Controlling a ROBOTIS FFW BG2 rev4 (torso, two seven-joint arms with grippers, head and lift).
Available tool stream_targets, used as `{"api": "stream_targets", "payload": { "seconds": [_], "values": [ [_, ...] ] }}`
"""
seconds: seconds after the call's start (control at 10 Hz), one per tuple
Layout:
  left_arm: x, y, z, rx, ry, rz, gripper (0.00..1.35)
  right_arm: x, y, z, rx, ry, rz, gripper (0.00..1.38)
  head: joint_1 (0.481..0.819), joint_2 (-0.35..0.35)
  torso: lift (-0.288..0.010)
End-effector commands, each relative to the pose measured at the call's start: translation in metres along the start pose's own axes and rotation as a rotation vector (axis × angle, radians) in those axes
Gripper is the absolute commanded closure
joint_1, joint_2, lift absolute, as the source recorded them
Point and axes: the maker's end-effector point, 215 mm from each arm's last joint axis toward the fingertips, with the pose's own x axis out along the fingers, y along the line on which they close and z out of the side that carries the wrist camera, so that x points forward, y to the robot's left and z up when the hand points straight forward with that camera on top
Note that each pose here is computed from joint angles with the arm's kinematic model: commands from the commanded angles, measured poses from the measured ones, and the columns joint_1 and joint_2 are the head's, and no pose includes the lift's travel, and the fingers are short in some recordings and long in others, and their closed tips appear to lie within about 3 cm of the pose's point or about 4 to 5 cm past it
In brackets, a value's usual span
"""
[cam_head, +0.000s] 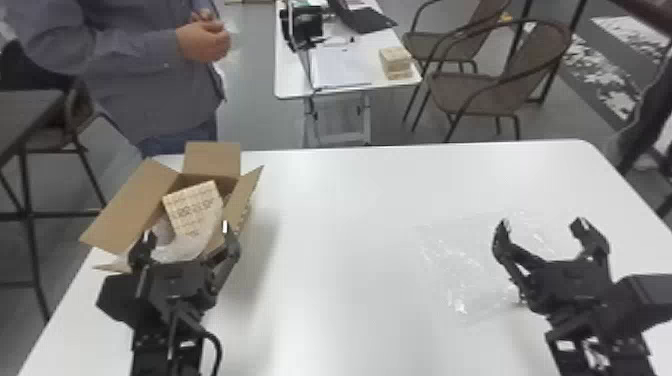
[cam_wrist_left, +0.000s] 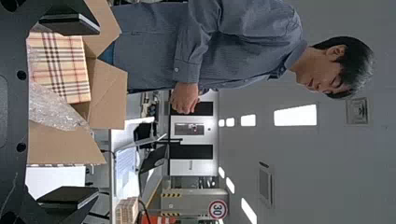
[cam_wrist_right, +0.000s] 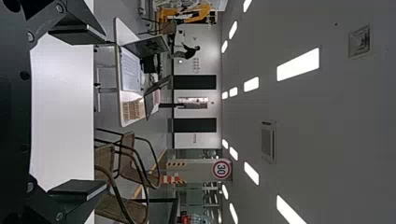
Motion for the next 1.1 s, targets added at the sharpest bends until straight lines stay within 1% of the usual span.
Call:
{"api": "stream_targets", "payload": {
  "seconds": [0.0, 0.2, 0.4, 1.0],
  "values": [
    [0.000, 0.001, 0.002, 0.002, -0.008, 0.002, 0.09, 0.000, 0.000, 0.012, -0.009, -0.051, -0.002, 0.19, 0.695, 0.075, -0.102],
    [-0.001, 0.003, 0.000, 0.002, -0.005, 0.010, 0.10, -0.005, -0.004, 0.008, -0.001, -0.041, -0.024, 0.20, 0.695, 0.075, -0.102],
    [-0.001, 0.006, 0.007, 0.001, -0.028, 0.020, 0.09, -0.009, -0.010, 0.008, -0.002, -0.044, -0.057, 0.20, 0.695, 0.069, -0.102],
    [-0.001, 0.008, 0.009, 0.001, -0.033, 0.026, 0.09, -0.009, -0.010, 0.010, -0.011, -0.053, -0.060, 0.20, 0.695, 0.071, -0.102]
  ]
}}
